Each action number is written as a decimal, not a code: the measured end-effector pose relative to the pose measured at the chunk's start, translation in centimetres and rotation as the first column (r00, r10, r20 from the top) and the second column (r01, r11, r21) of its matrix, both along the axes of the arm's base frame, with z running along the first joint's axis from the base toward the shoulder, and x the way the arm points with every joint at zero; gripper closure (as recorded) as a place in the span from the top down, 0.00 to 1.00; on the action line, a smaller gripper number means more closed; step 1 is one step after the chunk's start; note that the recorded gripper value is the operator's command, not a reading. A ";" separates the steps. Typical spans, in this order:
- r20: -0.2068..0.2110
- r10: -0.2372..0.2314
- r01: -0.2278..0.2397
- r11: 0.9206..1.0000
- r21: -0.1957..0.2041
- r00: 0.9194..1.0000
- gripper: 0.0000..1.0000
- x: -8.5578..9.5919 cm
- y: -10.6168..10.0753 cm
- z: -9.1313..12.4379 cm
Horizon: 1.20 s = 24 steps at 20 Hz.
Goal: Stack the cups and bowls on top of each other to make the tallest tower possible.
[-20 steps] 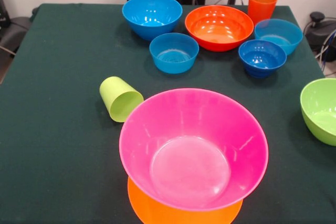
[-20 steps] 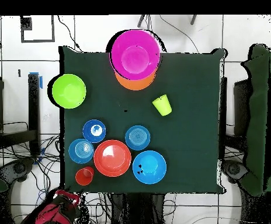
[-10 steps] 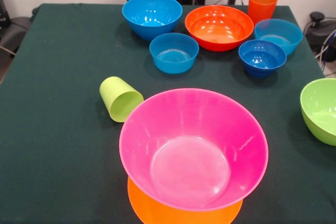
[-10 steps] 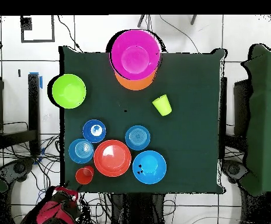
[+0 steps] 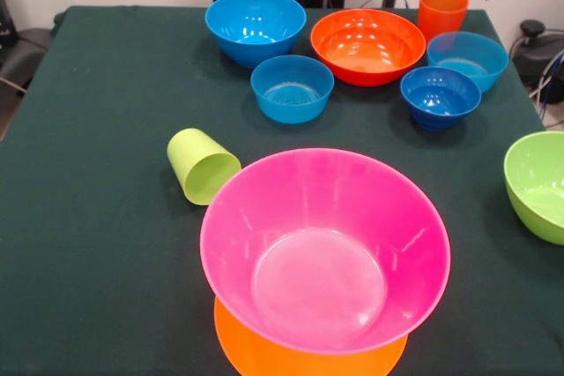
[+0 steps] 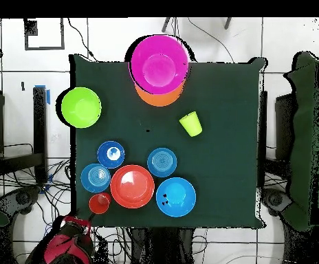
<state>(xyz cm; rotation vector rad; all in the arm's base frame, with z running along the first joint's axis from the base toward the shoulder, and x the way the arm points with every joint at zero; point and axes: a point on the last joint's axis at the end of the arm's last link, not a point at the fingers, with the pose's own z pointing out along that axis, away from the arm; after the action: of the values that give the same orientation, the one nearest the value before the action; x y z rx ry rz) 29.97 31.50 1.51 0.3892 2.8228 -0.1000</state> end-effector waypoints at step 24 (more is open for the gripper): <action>0.008 -0.057 0.056 0.996 0.063 0.998 1.00 1.3 -1.0 0.7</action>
<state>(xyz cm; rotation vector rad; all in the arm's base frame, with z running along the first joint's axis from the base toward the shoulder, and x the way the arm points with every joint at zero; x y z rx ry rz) 31.31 30.51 2.24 0.4821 2.8112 -0.0214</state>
